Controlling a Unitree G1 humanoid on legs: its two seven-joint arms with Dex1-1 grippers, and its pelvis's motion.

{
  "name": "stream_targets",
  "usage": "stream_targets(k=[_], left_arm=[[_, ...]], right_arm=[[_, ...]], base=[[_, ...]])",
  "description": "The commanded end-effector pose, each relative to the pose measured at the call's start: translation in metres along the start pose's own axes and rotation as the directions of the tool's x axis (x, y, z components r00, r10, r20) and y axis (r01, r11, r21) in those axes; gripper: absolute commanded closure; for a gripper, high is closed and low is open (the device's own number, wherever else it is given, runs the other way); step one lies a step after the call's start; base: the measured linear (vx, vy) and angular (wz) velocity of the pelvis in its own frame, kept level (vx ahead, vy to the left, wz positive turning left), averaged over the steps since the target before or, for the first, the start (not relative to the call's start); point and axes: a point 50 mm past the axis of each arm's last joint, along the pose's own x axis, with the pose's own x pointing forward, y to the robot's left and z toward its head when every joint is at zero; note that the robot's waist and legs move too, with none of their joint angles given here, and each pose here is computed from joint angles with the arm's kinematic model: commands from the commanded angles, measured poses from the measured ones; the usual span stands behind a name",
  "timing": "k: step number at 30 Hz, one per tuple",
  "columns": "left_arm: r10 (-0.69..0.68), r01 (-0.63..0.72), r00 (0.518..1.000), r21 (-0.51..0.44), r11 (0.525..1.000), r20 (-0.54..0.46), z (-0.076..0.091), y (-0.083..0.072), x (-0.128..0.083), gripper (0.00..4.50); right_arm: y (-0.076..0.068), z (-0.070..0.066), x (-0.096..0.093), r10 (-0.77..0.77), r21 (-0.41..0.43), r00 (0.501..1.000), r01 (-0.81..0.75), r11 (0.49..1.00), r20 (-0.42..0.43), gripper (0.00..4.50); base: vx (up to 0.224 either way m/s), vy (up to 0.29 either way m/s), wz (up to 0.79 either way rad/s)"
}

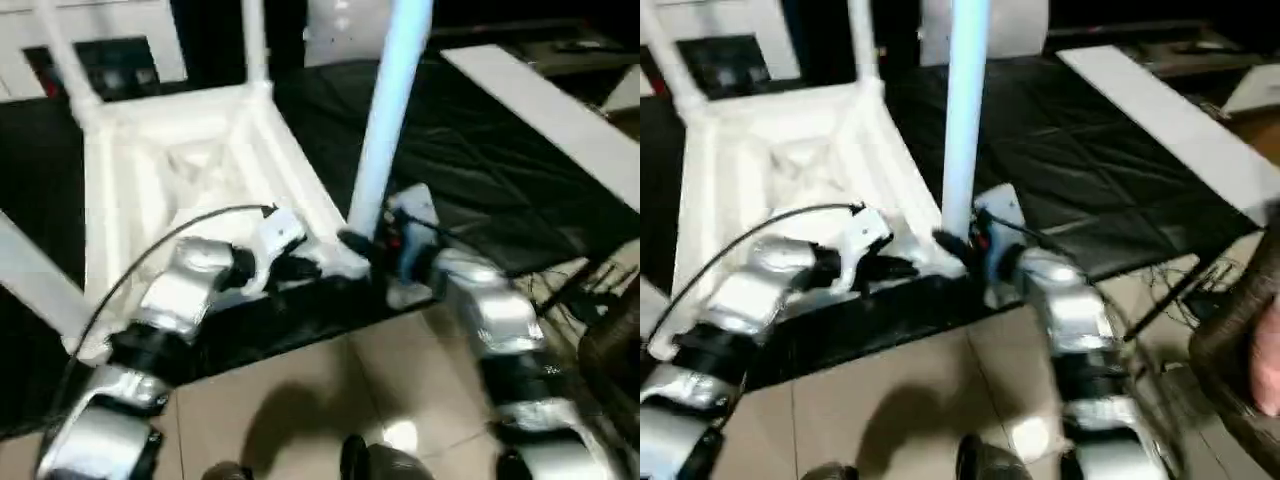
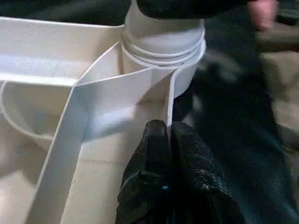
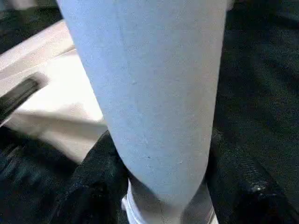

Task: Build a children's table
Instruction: Rotate leg to tighten

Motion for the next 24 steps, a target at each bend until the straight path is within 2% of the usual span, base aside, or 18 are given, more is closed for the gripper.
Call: stream_targets(k=[1, 2, 3, 5, 9, 10, 12, 14, 17, 20, 24], left_arm=[[0.046, -0.047, 0.993, 0.009, 0.999, 0.113, 0.037, -0.013, 0.022, 4.50], [0.065, -0.066, 0.991, 0.006, 0.998, 0.115, 0.037, -0.012, 0.022, 4.50], [0.101, -0.102, 0.988, 0.001, 0.995, 0.116, 0.039, -0.011, 0.024, 4.50], [0.139, -0.140, 0.983, 0.000, 0.990, 0.118, 0.039, -0.010, 0.024, 4.50], [0.123, -0.124, 0.985, 0.006, 0.992, 0.120, 0.037, -0.013, 0.023, 4.50], [0.117, -0.119, 0.986, 0.008, 0.993, 0.120, 0.036, -0.014, 0.022, 4.50], [0.109, -0.112, 0.987, 0.014, 0.994, 0.120, 0.035, -0.014, 0.021, 4.50], [0.089, -0.093, 0.990, 0.034, 0.995, 0.114, 0.031, -0.012, 0.015, 4.50], [0.013, -0.021, 0.997, 0.103, 0.994, 0.082, 0.020, -0.010, 0.005, 4.50], [-0.050, 0.040, 0.997, 0.154, 0.987, 0.062, 0.013, -0.011, -0.002, 4.50], [-0.168, 0.162, 0.986, 0.256, 0.953, 0.002, 0.001, -0.014, -0.013, 4.50]], right_arm=[[0.059, -0.013, 0.032, 0.144, 0.081, 0.986, -0.138, 0.987, -0.078, 2.52], [0.059, -0.012, 0.033, 0.134, 0.081, 0.989, -0.128, 0.988, -0.068, 2.52], [0.061, -0.009, 0.037, 0.101, 0.074, 0.994, -0.098, 0.992, -0.039, 2.17], [0.062, -0.007, 0.039, 0.059, 0.058, 0.998, -0.059, 0.997, 0.004, 1.82], [0.060, -0.006, 0.037, 0.008, 0.089, 0.997, -0.015, 0.996, 0.078, 1.71], [0.059, -0.005, 0.036, 0.001, 0.090, 0.995, -0.009, 0.996, 0.097, 1.50], [0.055, -0.003, 0.034, -0.005, 0.080, 0.993, -0.005, 0.997, 0.120, 1.39], [0.047, 0.002, 0.027, 0.034, 0.027, 0.987, -0.039, 0.999, 0.159, 1.17], [0.027, 0.006, 0.007, 0.149, -0.112, 0.975, -0.131, 0.985, 0.168, 0.92], [0.016, 0.007, -0.005, 0.210, -0.175, 0.965, -0.182, 0.967, 0.157, 0.65], [0.003, 0.013, -0.025, 0.332, -0.267, 0.933, -0.288, 0.920, 0.137, 0.38]], base=[[-0.026, -0.086, 0.04], [0.050, -0.012, -0.34], [0.050, -0.012, -0.34], [0.044, 0.024, -0.15], [0.000, 0.000, 0.00], [0.000, 0.000, 0.00], [0.000, 0.000, 0.00], [0.000, 0.000, 0.00], [0.000, 0.000, 0.00], [0.000, 0.000, 0.00], [0.000, 0.000, 0.00]])
